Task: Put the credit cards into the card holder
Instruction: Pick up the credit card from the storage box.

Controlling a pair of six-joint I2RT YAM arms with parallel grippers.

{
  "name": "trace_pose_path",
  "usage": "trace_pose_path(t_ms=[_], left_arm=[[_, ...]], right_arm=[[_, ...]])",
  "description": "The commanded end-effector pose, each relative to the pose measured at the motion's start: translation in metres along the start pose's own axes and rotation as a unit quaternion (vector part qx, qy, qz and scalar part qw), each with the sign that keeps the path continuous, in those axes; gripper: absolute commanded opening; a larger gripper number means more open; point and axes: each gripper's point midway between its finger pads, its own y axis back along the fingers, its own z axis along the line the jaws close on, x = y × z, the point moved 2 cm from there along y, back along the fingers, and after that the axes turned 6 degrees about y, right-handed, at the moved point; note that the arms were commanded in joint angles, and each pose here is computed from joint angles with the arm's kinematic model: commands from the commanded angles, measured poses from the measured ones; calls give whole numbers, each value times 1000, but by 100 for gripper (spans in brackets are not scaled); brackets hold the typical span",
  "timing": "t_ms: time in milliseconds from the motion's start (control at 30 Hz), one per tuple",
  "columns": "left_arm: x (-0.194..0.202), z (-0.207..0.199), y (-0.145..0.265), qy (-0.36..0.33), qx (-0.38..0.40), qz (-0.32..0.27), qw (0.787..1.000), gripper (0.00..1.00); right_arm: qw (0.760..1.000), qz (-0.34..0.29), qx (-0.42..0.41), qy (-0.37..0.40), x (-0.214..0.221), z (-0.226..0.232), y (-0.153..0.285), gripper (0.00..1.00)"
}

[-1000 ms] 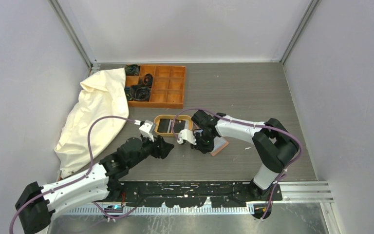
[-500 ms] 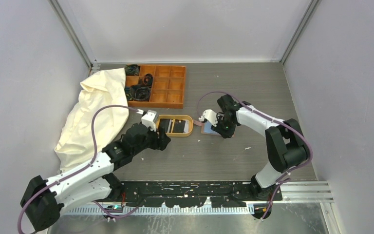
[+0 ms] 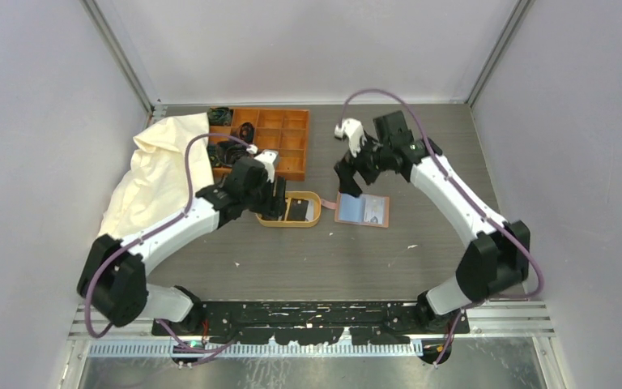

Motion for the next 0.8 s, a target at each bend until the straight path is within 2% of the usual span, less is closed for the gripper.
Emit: trace_pose_path(t_ms=[0,133,267,433,700,733,767], left_arm=[[-15,9,-9,-13,-48,35,998,62],[-11,17,-25,-9,-113,60,992,59],[-7,15,-42,-53,-187,52,979,60],[-4,25,-61,-94,-264,82,956,61],[2,35,-79,-128,-295,112,940,61],[2,36,-79,-131,-298,112,939,59],[1,36,-77,-137,-298,113,938,51]], right_arm=[[968,-52,-190,-156,-46,36,-17,99],[966,-45,-178,-181,-24,33,-33,99],[963,-60,-163,-206,-19,21,-24,100],[957,-72,-164,-228,-14,11,-18,100],[955,-75,-169,-234,-13,11,-18,99],[954,-75,-170,-234,-13,11,-18,99],[954,-75,-171,-235,-12,11,-18,99]])
